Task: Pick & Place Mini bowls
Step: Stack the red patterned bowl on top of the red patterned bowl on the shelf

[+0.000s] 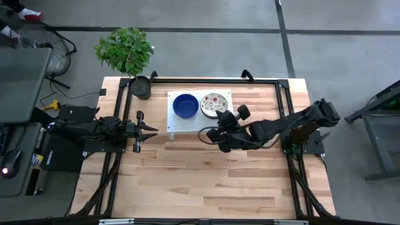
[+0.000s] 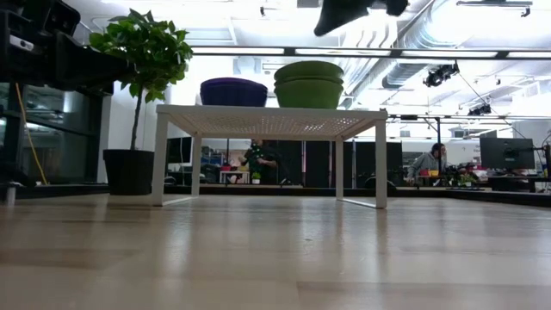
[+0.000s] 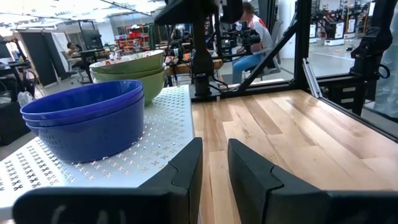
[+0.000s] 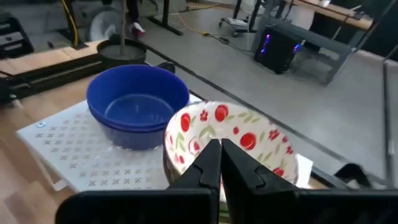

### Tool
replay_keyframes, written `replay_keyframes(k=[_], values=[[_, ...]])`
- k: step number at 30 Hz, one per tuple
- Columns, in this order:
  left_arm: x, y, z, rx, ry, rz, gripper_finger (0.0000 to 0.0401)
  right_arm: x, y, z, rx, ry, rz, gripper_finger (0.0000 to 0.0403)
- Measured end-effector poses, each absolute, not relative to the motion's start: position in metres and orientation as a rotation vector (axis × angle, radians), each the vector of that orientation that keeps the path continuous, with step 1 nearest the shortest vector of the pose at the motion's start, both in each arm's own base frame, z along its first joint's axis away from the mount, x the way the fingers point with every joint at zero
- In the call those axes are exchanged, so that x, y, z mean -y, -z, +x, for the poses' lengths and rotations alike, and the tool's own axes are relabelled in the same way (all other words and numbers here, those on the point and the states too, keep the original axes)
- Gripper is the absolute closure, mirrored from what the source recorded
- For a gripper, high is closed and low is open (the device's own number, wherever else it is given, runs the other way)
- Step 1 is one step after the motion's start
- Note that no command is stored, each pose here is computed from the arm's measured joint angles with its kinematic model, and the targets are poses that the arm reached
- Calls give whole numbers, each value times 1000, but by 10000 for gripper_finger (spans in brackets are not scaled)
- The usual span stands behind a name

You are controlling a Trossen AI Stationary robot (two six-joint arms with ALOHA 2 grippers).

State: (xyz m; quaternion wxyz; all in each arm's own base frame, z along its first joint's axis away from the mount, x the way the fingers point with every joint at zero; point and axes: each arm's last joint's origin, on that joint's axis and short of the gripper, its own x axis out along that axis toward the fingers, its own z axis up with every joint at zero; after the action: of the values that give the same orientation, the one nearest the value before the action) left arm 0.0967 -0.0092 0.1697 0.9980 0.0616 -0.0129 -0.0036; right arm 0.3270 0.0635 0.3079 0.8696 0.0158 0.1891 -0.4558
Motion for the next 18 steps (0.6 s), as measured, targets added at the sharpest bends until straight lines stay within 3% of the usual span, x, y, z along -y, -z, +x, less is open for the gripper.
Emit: replay_keyframes(k=[7,18], values=[[9,-170,97,26,7,123,329,-63,-286,322,-309,957,3,402],[9,-170,97,26,7,123,329,-59,-263,319,-342,909,15,402]])
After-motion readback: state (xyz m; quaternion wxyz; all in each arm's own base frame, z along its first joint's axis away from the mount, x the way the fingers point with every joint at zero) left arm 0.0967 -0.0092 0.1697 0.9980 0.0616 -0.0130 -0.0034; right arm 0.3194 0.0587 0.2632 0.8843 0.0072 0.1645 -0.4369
